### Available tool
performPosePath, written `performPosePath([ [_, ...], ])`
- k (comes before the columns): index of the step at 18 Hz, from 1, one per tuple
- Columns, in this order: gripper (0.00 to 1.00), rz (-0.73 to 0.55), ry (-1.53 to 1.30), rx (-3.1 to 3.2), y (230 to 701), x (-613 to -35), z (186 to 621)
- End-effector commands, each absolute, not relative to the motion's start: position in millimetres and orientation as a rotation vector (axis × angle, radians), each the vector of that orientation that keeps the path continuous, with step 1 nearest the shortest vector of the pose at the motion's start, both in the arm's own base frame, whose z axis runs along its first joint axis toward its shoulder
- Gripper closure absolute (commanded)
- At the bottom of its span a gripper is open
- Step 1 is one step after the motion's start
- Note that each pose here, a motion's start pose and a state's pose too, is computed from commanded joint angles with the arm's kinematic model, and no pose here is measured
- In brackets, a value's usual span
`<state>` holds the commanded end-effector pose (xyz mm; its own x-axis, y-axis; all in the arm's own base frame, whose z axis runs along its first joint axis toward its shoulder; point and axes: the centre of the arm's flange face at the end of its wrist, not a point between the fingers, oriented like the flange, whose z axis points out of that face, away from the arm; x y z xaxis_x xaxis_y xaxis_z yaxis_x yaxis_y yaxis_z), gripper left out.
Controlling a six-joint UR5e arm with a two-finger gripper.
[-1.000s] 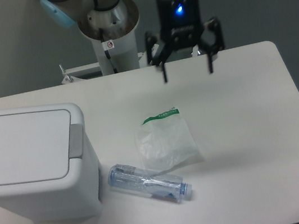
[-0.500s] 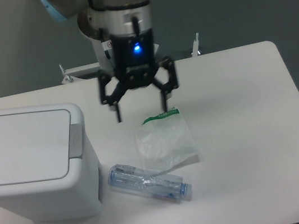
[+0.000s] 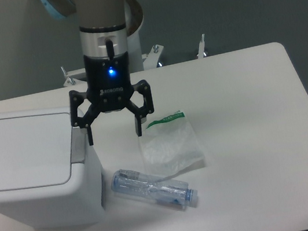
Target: Open the trash can
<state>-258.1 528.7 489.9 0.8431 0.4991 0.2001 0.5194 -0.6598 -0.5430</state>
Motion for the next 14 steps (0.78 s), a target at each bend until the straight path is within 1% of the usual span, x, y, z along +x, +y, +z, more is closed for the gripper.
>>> performPosePath([
  [14,0.00,-0.060,-0.724,-2.438,535,-251,478],
])
